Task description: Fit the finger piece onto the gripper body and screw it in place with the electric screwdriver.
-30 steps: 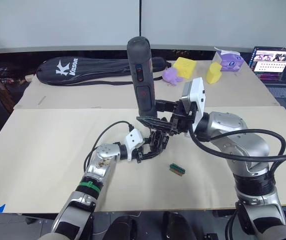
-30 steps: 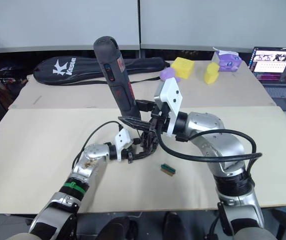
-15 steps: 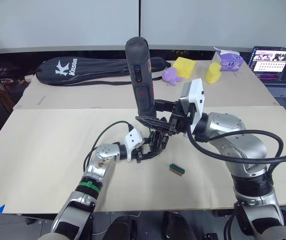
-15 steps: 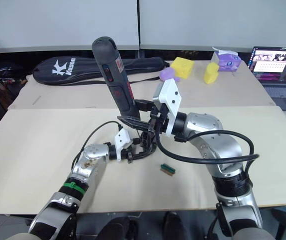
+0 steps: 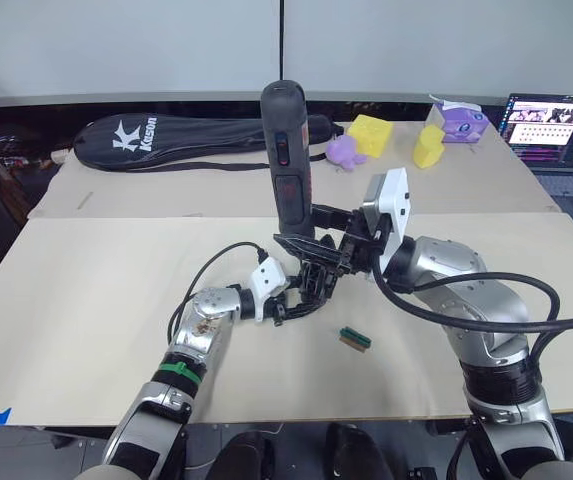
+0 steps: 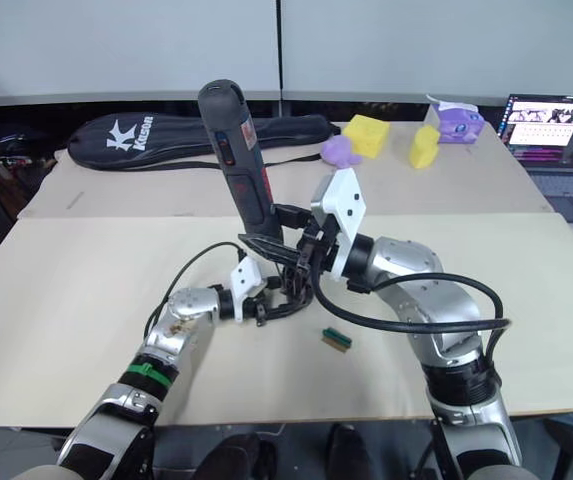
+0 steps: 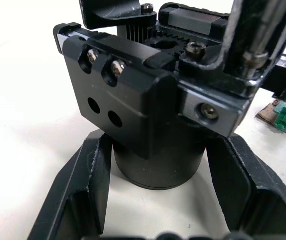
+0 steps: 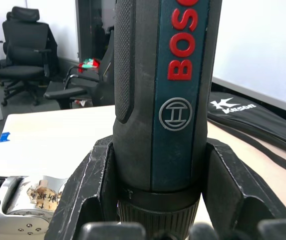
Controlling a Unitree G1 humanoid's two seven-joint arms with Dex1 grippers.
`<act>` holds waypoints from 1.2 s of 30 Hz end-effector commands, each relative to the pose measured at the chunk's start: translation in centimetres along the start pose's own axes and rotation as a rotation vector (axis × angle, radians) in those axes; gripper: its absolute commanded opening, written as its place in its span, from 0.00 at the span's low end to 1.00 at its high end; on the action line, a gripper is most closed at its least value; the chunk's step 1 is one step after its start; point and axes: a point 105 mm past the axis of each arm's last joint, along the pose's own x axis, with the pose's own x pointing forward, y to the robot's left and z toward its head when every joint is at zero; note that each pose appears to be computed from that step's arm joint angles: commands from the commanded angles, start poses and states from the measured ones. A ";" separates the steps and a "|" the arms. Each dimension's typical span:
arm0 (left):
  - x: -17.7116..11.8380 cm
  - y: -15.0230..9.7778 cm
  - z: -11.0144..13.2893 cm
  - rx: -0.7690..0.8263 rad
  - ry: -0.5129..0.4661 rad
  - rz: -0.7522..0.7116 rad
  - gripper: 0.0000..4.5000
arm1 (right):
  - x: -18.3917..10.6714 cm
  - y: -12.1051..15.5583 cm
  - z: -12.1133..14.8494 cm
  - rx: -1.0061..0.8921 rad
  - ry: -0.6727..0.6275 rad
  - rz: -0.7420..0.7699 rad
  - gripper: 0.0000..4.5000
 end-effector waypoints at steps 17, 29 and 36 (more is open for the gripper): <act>0.0 0.9 0.7 0.022 -0.018 0.007 0.51 | -1.5 0.0 -3.6 0.126 0.161 0.054 0.43; 0.1 1.1 0.8 0.023 -0.018 0.008 0.51 | -2.2 -0.5 -5.3 0.107 0.236 0.057 0.43; 0.0 1.1 0.8 0.024 -0.017 0.013 0.51 | -2.6 -0.4 -6.7 0.146 0.306 0.086 0.43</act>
